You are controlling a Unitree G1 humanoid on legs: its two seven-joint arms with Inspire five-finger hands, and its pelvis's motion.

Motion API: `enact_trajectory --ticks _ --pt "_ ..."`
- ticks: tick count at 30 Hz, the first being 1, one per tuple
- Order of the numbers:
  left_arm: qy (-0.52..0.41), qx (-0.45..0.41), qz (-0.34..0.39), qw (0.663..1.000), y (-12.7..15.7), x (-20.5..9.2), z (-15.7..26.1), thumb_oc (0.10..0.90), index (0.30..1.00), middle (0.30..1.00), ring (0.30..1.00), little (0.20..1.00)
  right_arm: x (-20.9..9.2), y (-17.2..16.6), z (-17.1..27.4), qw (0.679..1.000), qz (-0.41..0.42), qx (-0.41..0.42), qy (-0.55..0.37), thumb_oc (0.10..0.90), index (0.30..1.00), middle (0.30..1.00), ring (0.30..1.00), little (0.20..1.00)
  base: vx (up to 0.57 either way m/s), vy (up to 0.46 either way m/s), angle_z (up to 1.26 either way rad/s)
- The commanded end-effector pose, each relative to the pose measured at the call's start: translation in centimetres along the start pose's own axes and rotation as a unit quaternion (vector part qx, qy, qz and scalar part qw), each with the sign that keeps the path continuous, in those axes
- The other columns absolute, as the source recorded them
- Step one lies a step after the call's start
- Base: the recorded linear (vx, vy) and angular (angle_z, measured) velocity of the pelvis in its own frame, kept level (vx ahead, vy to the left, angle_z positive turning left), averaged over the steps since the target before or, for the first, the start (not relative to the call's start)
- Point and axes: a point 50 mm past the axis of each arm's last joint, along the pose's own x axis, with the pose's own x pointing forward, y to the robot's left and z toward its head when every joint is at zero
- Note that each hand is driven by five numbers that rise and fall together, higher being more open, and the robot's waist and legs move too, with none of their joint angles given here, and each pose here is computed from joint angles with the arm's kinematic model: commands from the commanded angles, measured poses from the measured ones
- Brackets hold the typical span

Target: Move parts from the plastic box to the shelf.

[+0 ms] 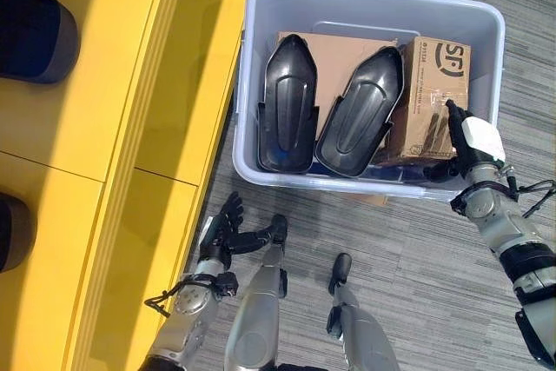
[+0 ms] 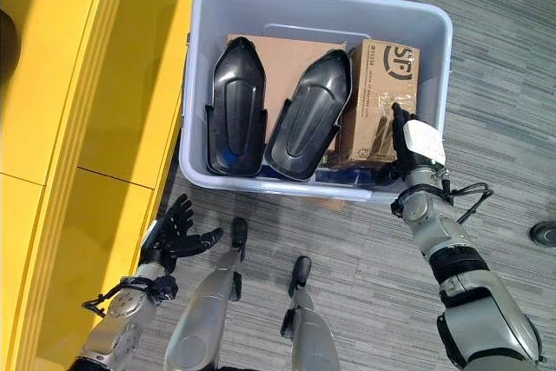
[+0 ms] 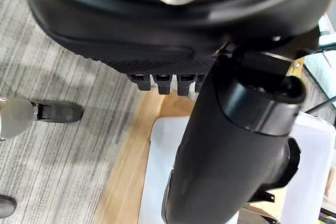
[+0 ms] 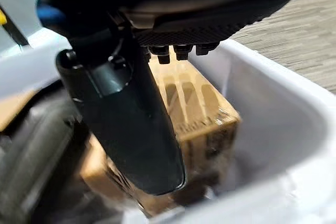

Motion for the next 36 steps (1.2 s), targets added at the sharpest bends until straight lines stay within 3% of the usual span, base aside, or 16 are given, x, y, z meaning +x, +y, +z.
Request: enact_trajectory --ticks 1,18,36 --pt "-0.067 -0.021 -0.018 0.997 -0.6 -0.5 2.1 0.900 1.000 1.000 1.000 1.000 1.6 -5.5 0.3 0.993 -0.092 -0.067 -0.020 0.900 1.000 1.000 1.000 1.000 0.00 0.000 0.00" --pt "-0.077 -0.024 -0.016 0.997 -1.3 0.1 2.4 0.900 1.000 1.000 1.000 1.000 -0.6 1.8 -1.1 0.985 0.016 -0.170 -0.008 0.900 1.000 1.000 1.000 1.000 0.00 0.000 0.00" --pt "-0.083 -0.017 0.028 0.996 -0.1 0.1 2.7 0.900 1.000 1.000 1.000 1.000 -5.9 8.4 -0.2 0.994 0.060 -0.086 -0.025 0.900 1.000 1.000 1.000 1.000 0.00 0.000 0.00"
